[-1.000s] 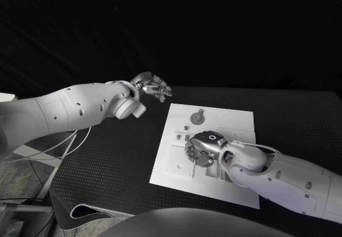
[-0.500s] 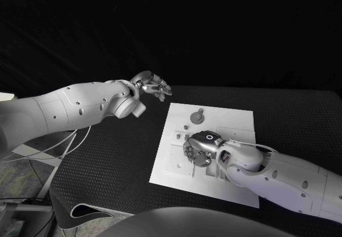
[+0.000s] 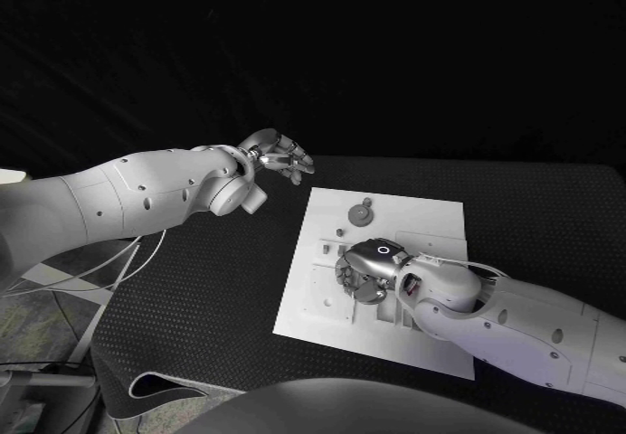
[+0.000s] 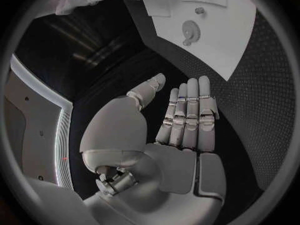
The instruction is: Assemble the parts on the task board
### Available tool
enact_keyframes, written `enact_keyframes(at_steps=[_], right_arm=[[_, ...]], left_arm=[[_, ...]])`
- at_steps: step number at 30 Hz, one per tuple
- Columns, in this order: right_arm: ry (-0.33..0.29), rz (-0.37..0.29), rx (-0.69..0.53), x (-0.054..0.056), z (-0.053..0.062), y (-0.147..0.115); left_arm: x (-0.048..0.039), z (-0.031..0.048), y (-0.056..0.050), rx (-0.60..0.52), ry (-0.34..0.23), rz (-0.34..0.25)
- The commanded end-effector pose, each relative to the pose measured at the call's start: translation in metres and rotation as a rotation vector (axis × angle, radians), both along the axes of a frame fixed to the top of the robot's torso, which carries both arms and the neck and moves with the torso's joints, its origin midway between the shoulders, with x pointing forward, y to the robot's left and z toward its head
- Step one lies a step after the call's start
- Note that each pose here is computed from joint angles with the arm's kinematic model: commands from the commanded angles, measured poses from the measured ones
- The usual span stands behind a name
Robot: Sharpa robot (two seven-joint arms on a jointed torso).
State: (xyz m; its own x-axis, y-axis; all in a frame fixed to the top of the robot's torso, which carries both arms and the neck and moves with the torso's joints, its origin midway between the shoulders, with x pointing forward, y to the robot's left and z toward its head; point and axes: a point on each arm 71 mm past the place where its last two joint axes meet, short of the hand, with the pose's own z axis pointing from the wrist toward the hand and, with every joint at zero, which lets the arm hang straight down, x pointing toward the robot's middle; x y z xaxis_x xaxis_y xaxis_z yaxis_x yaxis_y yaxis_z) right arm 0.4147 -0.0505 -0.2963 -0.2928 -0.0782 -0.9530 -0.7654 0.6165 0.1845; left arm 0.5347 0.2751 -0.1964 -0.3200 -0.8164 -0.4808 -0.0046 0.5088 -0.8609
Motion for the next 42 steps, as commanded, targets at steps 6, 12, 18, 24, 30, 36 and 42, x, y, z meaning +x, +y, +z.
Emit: enact_keyframes(at_steps=[6,12,18,24,30,36,42], right_arm=[[0.015,-0.001,0.030,-0.001,-0.002,-0.002],[0.018,-0.011,0.038,-0.001,-0.001,-0.005],[0.011,-0.018,0.067,-0.001,0.001,-0.009],[-0.020,-0.029,0.144,-0.001,0.015,-0.016],[0.021,-0.071,0.201,0.011,0.041,-0.033],[0.017,-0.105,0.211,0.027,0.075,-0.057],[0.019,-0.173,0.136,0.048,0.098,-0.090]], left_arm=[[0.0002,0.0012,-0.002,-0.007,-0.002,-0.006],[0.0003,0.0008,-0.001,-0.006,0.003,-0.006],[0.0004,0.0008,0.000,-0.005,0.002,-0.005],[0.0005,0.0008,0.001,-0.005,0.001,-0.003],[0.0009,0.0011,0.003,-0.004,-0.006,0.002],[0.0003,0.0017,0.006,-0.006,-0.012,0.010],[0.0005,0.0017,0.007,-0.006,-0.013,0.014]])
